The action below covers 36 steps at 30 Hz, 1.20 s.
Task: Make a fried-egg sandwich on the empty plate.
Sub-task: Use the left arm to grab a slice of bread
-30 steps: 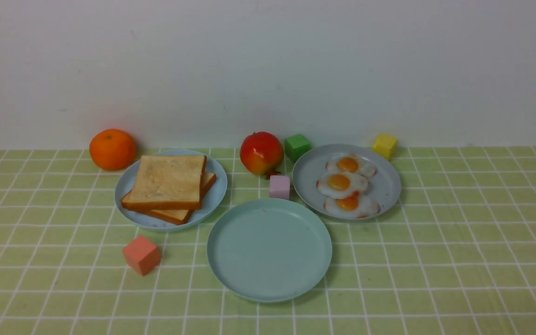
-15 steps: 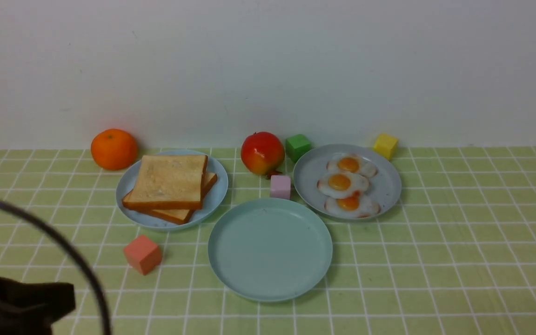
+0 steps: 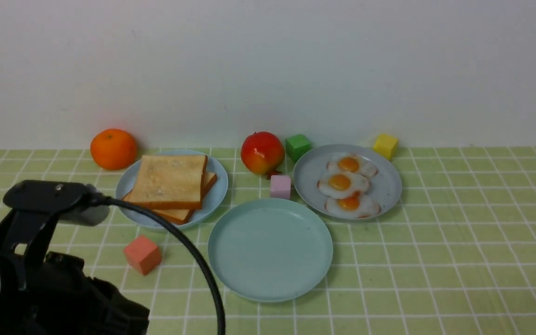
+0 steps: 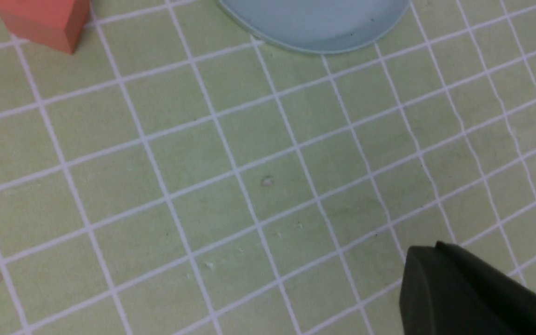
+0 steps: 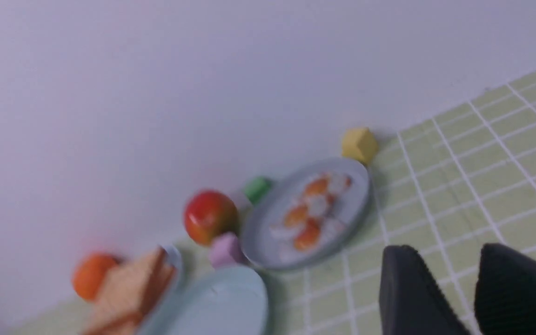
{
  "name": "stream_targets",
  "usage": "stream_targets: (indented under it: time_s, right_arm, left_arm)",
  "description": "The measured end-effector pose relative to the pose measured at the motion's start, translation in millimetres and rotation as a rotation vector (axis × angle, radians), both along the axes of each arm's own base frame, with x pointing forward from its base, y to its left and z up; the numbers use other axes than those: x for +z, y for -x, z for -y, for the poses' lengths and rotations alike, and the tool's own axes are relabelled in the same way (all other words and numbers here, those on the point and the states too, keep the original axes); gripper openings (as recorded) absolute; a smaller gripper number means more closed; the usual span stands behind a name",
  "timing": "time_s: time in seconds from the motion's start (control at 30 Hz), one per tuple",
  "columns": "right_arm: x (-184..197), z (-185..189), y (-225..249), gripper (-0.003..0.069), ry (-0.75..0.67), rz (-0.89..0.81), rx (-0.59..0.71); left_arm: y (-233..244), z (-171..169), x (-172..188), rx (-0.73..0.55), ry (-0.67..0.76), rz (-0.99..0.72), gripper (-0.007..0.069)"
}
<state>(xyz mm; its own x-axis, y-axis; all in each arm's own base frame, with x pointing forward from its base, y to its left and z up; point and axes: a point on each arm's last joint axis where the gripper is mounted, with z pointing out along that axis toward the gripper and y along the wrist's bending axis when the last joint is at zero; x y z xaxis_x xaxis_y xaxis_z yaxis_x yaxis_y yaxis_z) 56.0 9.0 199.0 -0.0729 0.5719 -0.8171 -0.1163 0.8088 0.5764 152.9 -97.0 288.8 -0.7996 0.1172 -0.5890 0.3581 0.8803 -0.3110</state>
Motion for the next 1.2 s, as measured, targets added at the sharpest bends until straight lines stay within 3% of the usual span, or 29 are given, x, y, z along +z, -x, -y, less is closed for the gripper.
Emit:
stream_targets:
  time_s: [0.03,0.17,0.2,0.3,0.33,0.47,0.57,0.77,0.93,1.0,1.2]
  right_arm:
    - [1.9,-0.1,0.2,0.023,-0.059,0.001,0.002]
    - [21.7,-7.5,5.5,0.016,-0.076,-0.045,0.088]
    - [40.3,-13.0,8.2,0.0106,-0.02,-0.092,0.152]
    - [71.7,-19.9,11.6,0.0036,0.115,-0.167,0.244]
    - [94.8,-23.6,10.6,0.0003,0.232,-0.246,0.308]
    - [139.2,-25.4,-4.6,-0.0006,0.468,-0.495,0.426]
    - [158.9,-26.8,-15.0,-0.0005,0.545,-0.572,0.481]
    - [173.8,-39.0,-24.9,-0.0004,0.61,-0.578,0.611]
    - [172.7,-39.2,-23.5,-0.0004,0.633,-0.592,0.626]
    - [172.7,-39.0,-23.6,-0.0001,0.635,-0.592,0.625]
    - [175.4,-39.7,-26.3,0.0003,0.625,-0.554,0.608]
  left_arm:
    - [-5.7,2.2,3.2,0.01,0.003,0.007,-0.0013]
    - [-28.8,11.0,11.6,0.016,-0.03,0.021,-0.0013]
    - [-44.9,16.9,13.7,0.019,-0.059,0.022,-0.0013]
    - [-68.3,25.8,14.0,0.026,-0.098,0.018,-0.0013]
    - [-87.9,33.4,9.6,0.035,-0.129,0.003,-0.0013]
    - [-147.1,54.4,-0.2,0.077,-0.223,-0.012,-0.0013]
    - [-176.3,63.6,-9.3,0.094,-0.295,-0.031,-0.0013]
    - [-238.9,73.6,-37.6,0.158,-0.383,-0.106,-0.0013]
    - [-278.7,58.2,-55.7,0.224,-0.403,-0.134,0.0006]
    - [-287.6,53.4,-61.3,0.24,-0.404,-0.137,0.0036]
    - [-306.4,46.3,-70.1,0.261,-0.381,-0.068,0.0313]
